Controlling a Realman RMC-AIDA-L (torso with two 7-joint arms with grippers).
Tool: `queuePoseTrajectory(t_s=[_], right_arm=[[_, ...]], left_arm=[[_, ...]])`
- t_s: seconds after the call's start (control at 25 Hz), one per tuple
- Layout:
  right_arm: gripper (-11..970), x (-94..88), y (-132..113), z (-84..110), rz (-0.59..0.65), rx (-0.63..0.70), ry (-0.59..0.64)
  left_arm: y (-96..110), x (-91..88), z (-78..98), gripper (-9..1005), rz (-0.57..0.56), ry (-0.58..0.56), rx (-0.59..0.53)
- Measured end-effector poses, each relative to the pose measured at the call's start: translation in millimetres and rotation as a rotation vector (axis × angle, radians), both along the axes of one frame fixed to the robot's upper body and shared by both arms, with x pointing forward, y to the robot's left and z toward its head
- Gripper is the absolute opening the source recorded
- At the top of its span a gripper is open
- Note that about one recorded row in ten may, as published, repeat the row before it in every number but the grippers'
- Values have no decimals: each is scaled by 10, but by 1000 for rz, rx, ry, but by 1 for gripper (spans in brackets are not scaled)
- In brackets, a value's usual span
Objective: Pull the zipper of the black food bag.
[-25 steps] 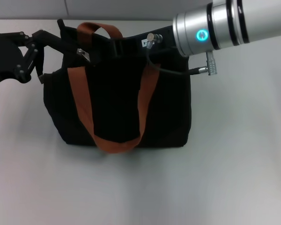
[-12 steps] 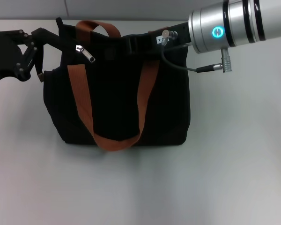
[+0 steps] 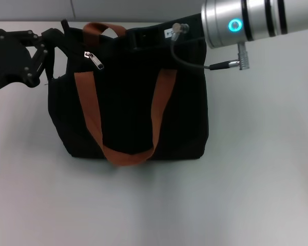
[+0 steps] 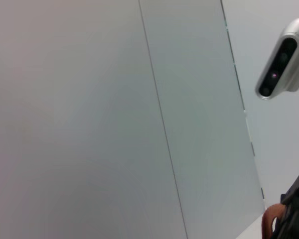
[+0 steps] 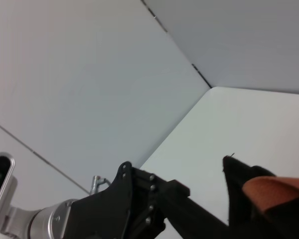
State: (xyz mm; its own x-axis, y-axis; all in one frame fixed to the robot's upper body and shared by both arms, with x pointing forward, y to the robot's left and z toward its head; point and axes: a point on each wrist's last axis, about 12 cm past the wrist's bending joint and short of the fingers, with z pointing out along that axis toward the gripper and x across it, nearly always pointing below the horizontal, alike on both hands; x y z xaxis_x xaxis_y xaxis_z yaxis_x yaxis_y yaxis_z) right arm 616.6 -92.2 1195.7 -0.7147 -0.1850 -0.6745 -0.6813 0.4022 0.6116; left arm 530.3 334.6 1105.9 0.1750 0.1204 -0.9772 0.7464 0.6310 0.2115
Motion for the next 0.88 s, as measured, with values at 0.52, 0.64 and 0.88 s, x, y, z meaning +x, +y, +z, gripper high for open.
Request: queuePoseTrajectory(t_s=[0.52,0.64,0.88], right_arm=[[348,52,185,-47,30,-28,45],[346,53,201,-46,32,-29,50],[343,66,185,-47,19,-24,50]], left_arm=[[-64,40,65,24,-39,-13,-26],[-84,58,78,26,-45,-16,-27],[-102,77,94,27,-54,-16,-30]])
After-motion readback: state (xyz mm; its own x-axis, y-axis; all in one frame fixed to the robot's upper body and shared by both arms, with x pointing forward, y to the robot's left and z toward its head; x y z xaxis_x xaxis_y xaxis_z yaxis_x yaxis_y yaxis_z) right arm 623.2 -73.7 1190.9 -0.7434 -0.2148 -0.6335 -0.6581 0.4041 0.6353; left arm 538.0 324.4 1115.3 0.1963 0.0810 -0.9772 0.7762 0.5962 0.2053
